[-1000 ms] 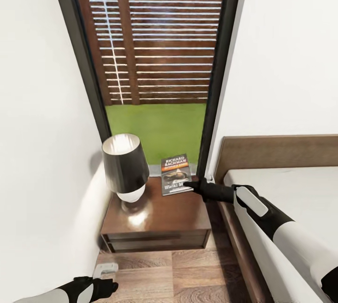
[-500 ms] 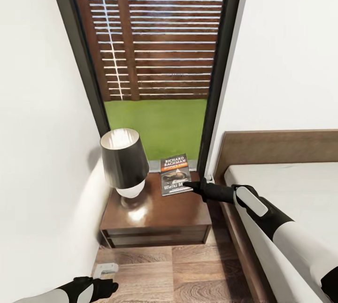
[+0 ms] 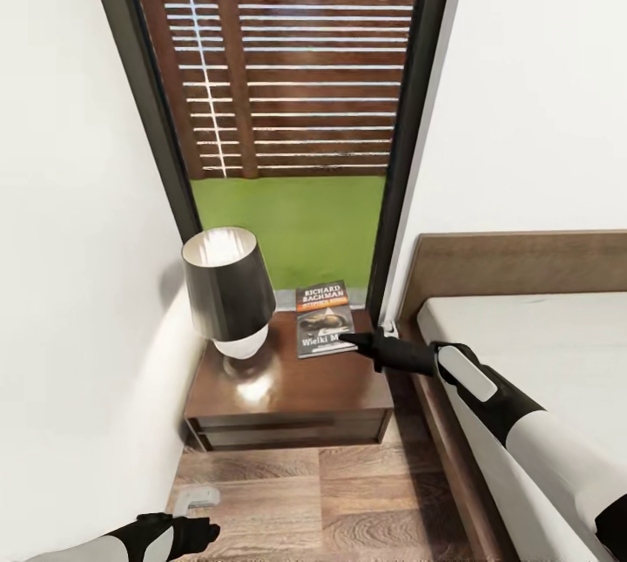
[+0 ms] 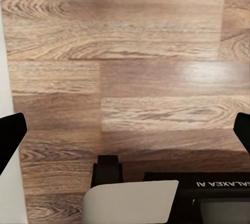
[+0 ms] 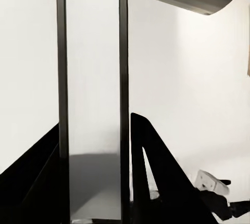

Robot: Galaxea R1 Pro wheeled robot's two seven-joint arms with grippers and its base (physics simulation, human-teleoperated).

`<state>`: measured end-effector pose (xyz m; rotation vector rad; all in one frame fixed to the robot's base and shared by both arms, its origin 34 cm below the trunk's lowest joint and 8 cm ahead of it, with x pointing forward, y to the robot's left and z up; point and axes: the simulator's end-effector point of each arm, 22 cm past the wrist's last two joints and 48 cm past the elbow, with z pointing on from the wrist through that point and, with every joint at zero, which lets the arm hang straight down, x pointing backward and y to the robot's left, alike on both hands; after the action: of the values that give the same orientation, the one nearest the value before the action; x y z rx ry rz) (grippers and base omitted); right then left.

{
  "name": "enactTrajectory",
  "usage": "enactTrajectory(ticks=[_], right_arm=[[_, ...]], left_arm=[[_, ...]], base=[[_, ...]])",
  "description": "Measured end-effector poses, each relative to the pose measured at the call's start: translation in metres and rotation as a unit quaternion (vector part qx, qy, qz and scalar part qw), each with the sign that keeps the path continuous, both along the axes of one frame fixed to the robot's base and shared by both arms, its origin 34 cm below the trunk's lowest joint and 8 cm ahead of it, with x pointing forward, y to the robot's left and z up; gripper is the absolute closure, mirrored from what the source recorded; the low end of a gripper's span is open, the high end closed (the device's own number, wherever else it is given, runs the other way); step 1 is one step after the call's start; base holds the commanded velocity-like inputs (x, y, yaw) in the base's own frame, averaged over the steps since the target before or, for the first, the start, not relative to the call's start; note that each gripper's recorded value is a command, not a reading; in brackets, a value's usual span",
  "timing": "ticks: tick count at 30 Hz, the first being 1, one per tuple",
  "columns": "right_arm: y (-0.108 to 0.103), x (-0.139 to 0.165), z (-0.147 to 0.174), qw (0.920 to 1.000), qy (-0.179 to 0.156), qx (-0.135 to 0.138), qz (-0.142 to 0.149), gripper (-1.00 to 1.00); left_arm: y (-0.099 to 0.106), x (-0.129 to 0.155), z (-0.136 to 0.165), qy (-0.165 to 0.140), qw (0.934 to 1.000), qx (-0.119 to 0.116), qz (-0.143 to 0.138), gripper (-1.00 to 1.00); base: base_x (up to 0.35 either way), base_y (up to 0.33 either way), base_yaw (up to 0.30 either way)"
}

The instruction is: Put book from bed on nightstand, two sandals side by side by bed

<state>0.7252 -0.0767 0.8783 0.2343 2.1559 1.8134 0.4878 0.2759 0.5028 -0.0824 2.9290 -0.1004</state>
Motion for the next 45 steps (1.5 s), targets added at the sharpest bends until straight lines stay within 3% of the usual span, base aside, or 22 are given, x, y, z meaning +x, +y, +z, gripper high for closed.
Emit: enactTrajectory(ticks=[3,7,45], right_arm=[[0.003,-0.002,0.013,0.999,-0.011,0.044,0.006,1.0],[0.002,-0.002,0.006,0.9986,-0.013,0.05,0.008,1.0],[0.0,-0.005,-0.097,0.9984,0.02,0.053,0.003,1.0]], left_arm=[[0.0,-0.002,-0.006,0.002,1.0,0.0,0.0,-1.0],[0.0,-0.004,-0.015,0.006,1.0,0.0,0.0,-1.0],[0.0,-0.029,-0.1,0.035,0.9994,-0.001,0.0,-1.0]], base=[[0.0,0.0,0.0],[0.0,0.0,0.0],[0.0,0.0,0.0]])
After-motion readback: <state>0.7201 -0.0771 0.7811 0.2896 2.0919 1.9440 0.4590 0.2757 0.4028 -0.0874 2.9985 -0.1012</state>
